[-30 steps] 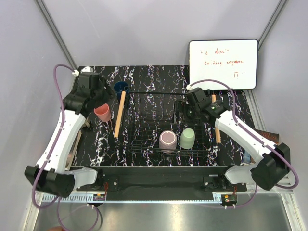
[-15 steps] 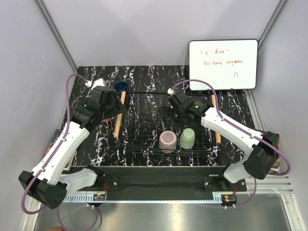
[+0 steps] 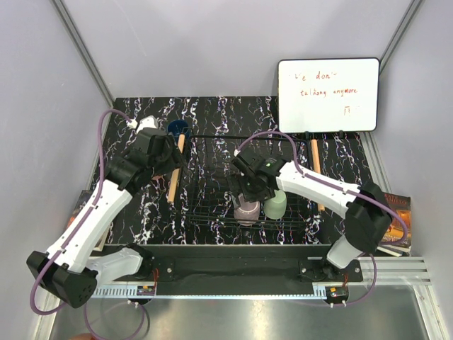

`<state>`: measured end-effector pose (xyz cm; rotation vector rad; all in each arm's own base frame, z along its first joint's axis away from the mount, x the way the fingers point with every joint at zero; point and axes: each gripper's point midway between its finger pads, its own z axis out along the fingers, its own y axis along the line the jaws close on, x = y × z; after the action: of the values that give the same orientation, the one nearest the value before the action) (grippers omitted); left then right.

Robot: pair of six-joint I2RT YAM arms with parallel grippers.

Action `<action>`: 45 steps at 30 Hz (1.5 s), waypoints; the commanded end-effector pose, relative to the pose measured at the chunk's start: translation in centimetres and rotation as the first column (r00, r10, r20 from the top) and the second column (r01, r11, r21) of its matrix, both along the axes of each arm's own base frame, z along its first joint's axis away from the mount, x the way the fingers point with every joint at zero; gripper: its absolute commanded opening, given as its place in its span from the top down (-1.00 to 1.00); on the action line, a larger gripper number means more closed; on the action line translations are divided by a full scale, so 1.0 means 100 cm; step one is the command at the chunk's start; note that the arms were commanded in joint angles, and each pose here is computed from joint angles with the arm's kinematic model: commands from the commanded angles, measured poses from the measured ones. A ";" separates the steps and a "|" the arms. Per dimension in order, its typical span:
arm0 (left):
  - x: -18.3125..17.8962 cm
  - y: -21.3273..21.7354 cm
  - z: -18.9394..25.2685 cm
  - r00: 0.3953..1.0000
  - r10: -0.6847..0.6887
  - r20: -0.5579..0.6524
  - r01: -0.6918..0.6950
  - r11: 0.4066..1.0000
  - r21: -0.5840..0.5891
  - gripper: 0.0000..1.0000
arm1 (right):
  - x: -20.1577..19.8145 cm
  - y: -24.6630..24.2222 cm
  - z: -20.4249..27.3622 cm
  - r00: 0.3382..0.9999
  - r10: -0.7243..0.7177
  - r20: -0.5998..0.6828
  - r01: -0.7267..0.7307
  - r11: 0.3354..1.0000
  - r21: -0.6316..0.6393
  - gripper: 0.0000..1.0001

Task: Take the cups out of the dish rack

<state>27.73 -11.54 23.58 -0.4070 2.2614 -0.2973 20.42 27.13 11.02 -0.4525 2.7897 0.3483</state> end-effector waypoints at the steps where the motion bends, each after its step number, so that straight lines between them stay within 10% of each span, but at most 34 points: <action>1: 0.007 -0.002 0.002 0.999 -0.006 0.034 0.006 1.000 0.009 -0.39 | -0.006 0.003 -0.015 1.000 0.019 -0.020 -0.019 1.000 -0.018 -0.94; 21: 0.005 -0.004 -0.013 1.000 -0.024 0.000 0.024 0.999 0.027 -0.40 | -0.016 0.004 -0.045 0.996 0.023 -0.089 -0.030 0.996 -0.082 -0.99; 25: 0.005 -0.004 -0.015 1.000 -0.025 -0.006 0.025 0.999 0.025 -0.40 | -0.017 0.003 -0.048 0.995 0.022 -0.095 -0.031 0.996 -0.088 -0.67; 28: 0.005 -0.005 -0.016 1.000 -0.026 -0.004 0.026 0.999 0.023 -0.40 | -0.019 0.003 -0.047 0.995 0.018 -0.096 -0.027 0.996 -0.087 0.03; 30: 0.005 -0.004 -0.016 1.000 -0.025 -0.005 0.026 0.999 0.026 -0.40 | -0.016 0.000 -0.046 0.997 0.005 -0.072 -0.013 0.995 -0.099 0.96; 45: 0.013 -0.007 -0.003 0.999 -0.029 0.033 0.028 0.999 0.020 -0.39 | 0.030 0.034 0.095 0.977 0.003 0.211 -0.026 0.994 0.107 1.00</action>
<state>27.64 -11.60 21.27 -0.3767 2.3097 -0.2594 21.36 28.56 13.17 -0.4686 2.7427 0.3075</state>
